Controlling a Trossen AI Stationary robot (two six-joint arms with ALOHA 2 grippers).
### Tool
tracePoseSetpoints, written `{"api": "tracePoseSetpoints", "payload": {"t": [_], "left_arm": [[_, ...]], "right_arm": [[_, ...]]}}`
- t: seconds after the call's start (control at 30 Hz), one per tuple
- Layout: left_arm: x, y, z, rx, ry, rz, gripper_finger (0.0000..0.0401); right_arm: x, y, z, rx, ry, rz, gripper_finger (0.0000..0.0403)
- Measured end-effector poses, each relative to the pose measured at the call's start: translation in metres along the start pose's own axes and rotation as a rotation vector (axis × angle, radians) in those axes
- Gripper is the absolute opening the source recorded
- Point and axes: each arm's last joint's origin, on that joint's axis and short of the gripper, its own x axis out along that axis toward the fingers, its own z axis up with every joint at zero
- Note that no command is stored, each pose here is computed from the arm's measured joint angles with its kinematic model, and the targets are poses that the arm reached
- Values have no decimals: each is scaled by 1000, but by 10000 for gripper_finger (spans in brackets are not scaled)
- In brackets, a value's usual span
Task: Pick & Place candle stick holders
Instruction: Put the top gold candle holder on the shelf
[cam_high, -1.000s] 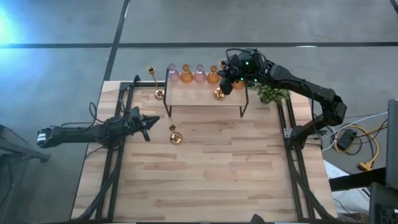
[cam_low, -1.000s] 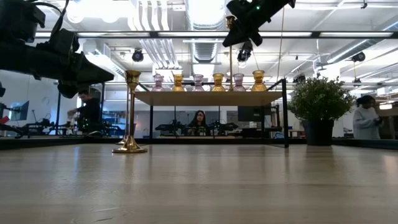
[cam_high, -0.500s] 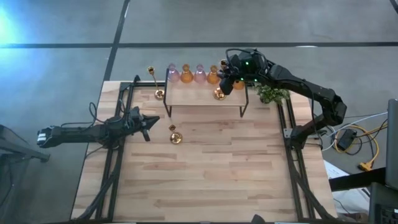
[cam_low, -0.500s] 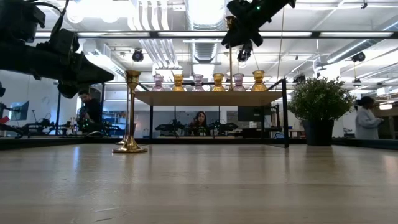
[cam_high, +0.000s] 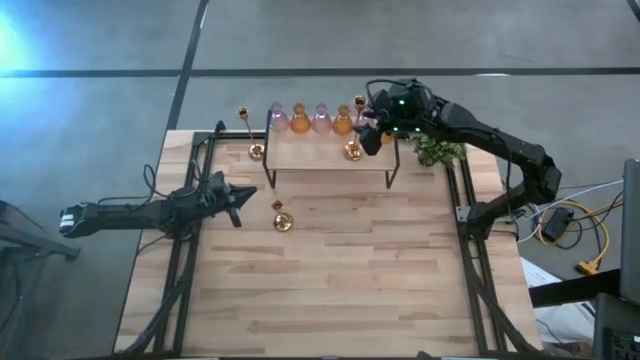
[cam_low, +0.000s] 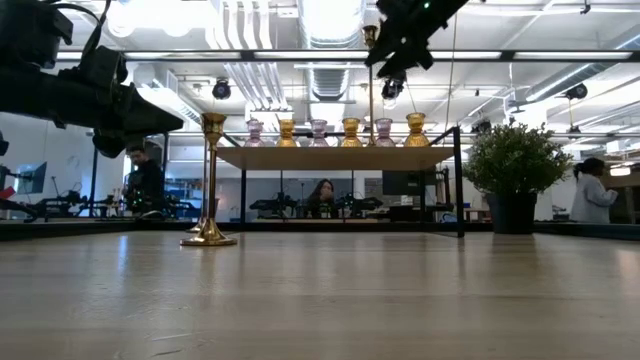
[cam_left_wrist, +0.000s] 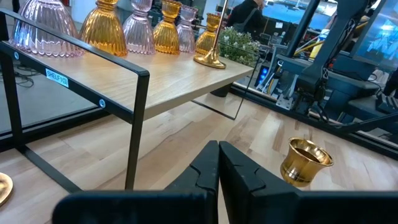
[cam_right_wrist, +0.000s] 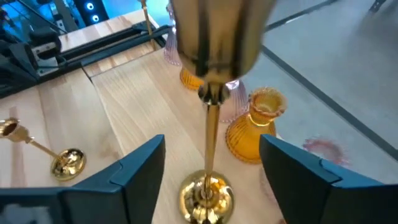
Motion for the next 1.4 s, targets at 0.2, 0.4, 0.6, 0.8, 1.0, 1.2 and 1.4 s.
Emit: {"api": "tracePoseSetpoints", "payload": {"t": [0.2,0.4,0.6,0.8,1.0,1.2,1.4], "left_arm": [[0,0,0,0,0,0,14],[0,2,1,-1,-24,59,14],[-1,4,13,95,-90,225,14],[-5,7,31,159,-156,441,14],[-3,15,34,186,-146,529,18],[1,29,33,161,-123,645,77],[6,42,41,134,-98,655,154]], "right_arm": [[-38,0,-2,46,23,-1,270],[-92,7,-17,126,79,28,265],[-143,18,-32,187,38,90,243],[-163,24,-52,242,6,83,215],[-149,31,-81,282,52,59,188],[-130,36,-99,325,66,79,169],[-117,39,-104,339,30,124,162]]}}
